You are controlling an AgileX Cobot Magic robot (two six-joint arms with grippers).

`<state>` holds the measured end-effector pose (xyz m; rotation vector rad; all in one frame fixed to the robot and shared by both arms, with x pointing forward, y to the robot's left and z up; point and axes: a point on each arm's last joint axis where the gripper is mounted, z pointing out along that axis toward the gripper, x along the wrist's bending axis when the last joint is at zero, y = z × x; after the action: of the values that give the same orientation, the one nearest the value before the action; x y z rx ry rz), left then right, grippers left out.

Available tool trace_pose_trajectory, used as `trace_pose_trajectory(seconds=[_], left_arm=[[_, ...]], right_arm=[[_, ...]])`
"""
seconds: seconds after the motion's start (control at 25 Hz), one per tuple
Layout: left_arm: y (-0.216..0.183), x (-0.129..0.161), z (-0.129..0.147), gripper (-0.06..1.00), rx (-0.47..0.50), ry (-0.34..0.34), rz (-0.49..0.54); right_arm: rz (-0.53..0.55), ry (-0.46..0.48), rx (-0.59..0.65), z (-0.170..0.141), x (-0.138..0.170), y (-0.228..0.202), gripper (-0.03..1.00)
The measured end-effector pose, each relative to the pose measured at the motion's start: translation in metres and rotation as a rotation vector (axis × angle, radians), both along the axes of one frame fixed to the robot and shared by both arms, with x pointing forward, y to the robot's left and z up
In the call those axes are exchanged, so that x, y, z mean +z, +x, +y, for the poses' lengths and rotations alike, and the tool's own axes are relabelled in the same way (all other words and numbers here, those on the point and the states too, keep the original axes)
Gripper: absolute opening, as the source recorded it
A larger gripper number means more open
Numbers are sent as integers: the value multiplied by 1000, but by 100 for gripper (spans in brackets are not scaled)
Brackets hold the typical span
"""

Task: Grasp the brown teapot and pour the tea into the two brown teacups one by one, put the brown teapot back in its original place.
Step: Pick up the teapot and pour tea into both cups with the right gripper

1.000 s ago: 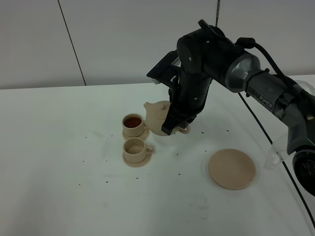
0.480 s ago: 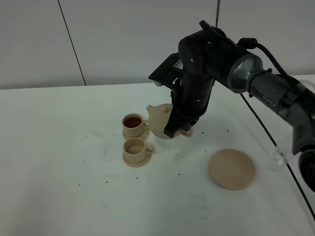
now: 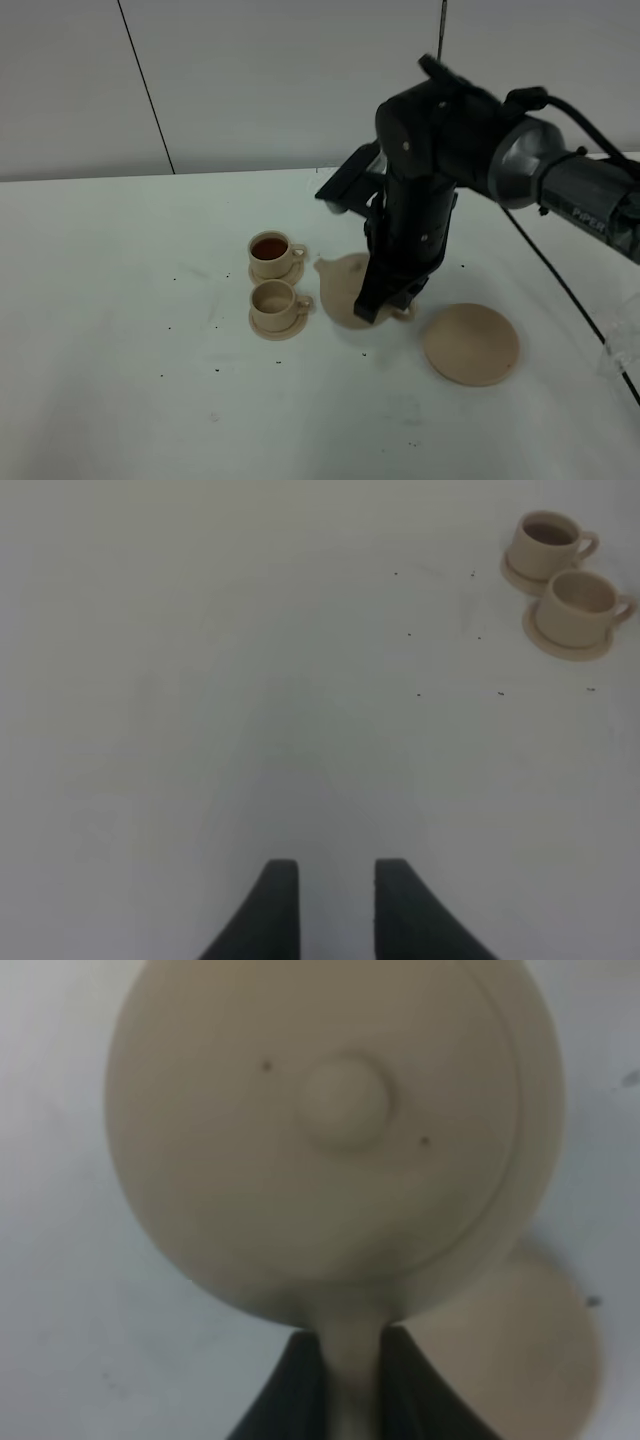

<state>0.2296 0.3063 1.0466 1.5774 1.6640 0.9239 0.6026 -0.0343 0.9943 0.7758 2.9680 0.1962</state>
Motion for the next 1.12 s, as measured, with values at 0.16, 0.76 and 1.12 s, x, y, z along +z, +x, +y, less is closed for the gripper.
trace_pose_trajectory(seconds=[0.16, 0.76, 1.12], left_arm=[[0, 0, 0, 25, 0, 0, 0], [0, 0, 0, 25, 0, 0, 0], [0, 0, 0, 25, 0, 0, 0]], right_arm=[[-12, -39, 62, 13, -4, -12, 9], [-300, -249, 330, 35, 0, -15, 9], [-391, -321, 454, 49, -9, -17, 9]])
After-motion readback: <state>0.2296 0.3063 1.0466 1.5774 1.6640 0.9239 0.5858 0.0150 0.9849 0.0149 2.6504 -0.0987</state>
